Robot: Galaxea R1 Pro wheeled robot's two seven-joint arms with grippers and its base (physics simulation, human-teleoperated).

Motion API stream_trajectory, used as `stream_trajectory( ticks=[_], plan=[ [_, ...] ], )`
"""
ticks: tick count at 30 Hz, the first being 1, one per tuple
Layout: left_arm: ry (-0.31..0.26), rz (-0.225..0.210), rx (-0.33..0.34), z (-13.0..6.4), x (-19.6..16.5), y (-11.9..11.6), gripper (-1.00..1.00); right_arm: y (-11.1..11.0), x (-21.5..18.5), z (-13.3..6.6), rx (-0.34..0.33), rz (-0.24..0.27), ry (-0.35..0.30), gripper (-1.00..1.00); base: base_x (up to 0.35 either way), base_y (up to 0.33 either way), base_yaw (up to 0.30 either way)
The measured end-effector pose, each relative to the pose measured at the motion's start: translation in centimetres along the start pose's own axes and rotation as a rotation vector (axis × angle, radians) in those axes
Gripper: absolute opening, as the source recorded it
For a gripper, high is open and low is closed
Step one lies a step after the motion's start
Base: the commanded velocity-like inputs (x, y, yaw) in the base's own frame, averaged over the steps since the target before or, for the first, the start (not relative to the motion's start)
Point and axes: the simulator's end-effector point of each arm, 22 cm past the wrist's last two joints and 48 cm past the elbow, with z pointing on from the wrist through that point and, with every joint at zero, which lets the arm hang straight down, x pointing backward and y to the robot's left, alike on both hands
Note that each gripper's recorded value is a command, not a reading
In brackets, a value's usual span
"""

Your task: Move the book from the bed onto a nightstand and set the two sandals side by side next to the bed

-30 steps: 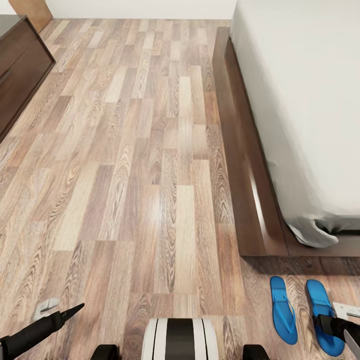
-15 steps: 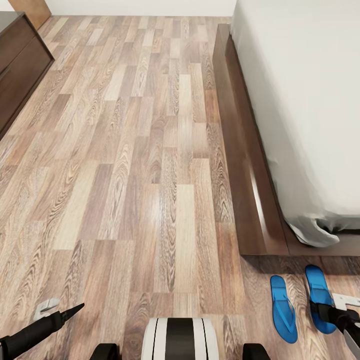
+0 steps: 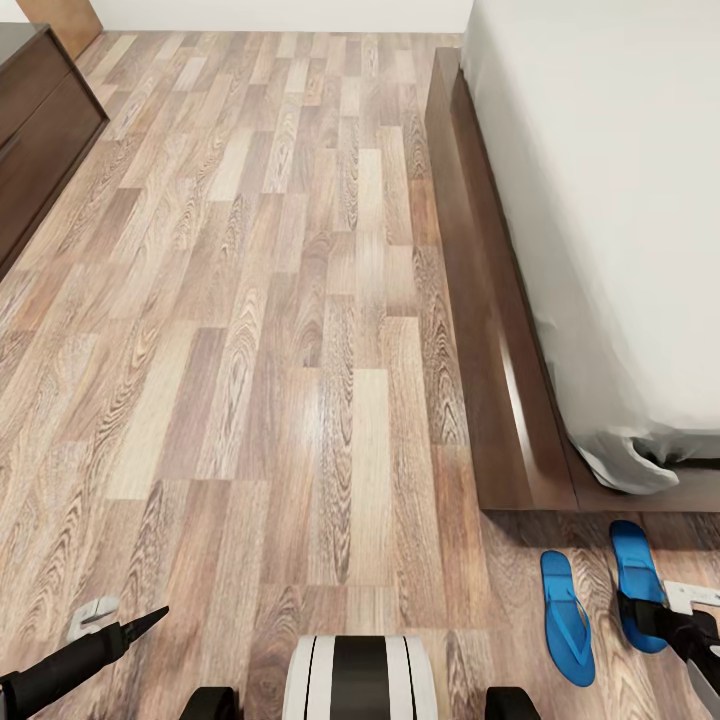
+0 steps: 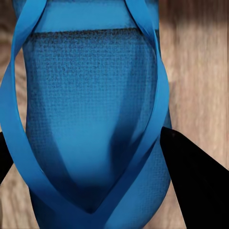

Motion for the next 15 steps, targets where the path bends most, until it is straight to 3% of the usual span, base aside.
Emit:
stream_trajectory(
  ticks=[15],
  plan=[
    [0.029,-0.018,-0.016,0.5,1.4,1.0,1.0,0.2,1.7,0.7,0.001,-0.015,0.034,-1.0,0.0,0.0,0.0]
  ],
)
